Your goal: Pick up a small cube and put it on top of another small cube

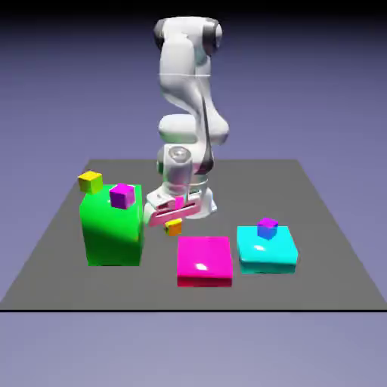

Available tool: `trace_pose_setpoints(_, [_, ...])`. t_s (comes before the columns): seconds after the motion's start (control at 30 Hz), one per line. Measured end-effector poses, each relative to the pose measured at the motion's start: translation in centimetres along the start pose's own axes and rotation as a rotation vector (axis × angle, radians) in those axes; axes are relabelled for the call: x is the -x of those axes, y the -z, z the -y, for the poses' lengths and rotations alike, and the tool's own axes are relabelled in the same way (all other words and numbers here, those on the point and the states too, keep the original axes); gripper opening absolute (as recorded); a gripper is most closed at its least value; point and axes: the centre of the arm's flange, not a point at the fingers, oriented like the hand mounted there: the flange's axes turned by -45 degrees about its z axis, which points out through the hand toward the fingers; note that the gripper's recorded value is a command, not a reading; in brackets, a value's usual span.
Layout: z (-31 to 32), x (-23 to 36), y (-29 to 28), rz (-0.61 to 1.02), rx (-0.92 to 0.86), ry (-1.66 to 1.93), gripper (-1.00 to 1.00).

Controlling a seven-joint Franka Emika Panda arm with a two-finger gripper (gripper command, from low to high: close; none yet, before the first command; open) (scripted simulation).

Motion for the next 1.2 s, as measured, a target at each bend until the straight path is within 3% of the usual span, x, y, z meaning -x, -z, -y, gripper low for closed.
trace_pose_setpoints(0.27, [-6.2,-5.7,4.0,0.066,-0.049,0.174,-1.0])
trace_pose_setpoints(0.63, [-16.7,-5.5,18.7,0.047,-0.077,0.47,-1.0])
trace_pose_setpoints(0.9, [-21.0,6.5,24.5,0.012,-0.017,0.48,-1.0])
trace_pose_setpoints(1.1, [-21.8,16.5,25.1,-0.004,0.042,0.433,-1.0])
trace_pose_setpoints(1.2, [-21.1,17.6,24.5,0.0,0.073,0.403,-1.0])
